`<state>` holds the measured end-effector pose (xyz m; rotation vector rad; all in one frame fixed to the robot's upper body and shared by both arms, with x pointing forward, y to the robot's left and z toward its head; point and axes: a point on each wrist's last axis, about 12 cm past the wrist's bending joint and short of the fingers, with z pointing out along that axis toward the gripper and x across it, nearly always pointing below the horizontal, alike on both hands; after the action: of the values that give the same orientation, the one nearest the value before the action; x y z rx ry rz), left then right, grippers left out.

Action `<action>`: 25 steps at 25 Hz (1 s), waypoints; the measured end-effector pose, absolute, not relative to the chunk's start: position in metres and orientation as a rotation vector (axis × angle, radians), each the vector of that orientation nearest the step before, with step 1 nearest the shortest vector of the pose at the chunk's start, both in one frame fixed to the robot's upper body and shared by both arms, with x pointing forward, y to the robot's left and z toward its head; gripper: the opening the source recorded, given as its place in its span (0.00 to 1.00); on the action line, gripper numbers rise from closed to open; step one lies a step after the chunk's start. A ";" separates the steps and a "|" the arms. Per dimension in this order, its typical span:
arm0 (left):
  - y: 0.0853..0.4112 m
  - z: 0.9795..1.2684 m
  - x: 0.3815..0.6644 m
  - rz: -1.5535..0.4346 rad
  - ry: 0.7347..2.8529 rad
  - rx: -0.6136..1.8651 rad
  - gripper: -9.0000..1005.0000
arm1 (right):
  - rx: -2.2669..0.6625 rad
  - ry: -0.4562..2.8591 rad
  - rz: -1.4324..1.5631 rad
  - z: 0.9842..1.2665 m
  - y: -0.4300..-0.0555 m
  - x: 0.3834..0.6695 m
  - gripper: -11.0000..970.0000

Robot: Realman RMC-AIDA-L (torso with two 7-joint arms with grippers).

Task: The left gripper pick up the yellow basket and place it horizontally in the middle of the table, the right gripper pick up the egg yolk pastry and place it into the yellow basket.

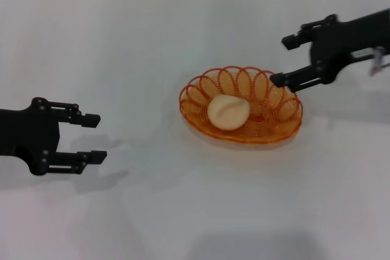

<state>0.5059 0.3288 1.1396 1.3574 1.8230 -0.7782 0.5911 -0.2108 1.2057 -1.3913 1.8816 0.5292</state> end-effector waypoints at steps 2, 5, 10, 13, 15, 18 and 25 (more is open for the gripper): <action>0.332 1.138 0.508 -0.786 1.811 1.344 0.64 | -1.314 1.845 0.600 1.199 -0.233 0.582 0.82; 0.338 1.136 0.511 -0.798 1.794 1.318 0.64 | -1.232 1.830 0.634 1.185 -0.260 0.569 0.83; 0.344 1.132 0.513 -0.809 1.775 1.299 0.64 | -1.188 1.837 0.674 1.158 -0.281 0.551 0.83; 0.344 1.131 0.512 -0.809 1.771 1.312 0.64 | -1.186 1.818 0.739 1.147 -0.286 0.542 0.83; 0.342 1.132 0.514 -0.819 1.766 1.328 0.64 | -1.175 1.811 0.787 1.142 -0.292 0.537 0.83; 0.340 1.133 0.516 -0.826 1.762 1.339 0.64 | -1.159 1.818 0.808 1.137 -0.298 0.533 0.83; 0.332 1.128 0.525 -0.899 1.743 1.363 0.64 | -1.185 1.832 0.830 1.133 -0.298 0.530 0.83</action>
<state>0.5253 0.3317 1.1284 1.3634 1.7426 -0.8987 0.5299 -0.2979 1.1328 -1.1854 1.8321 0.8295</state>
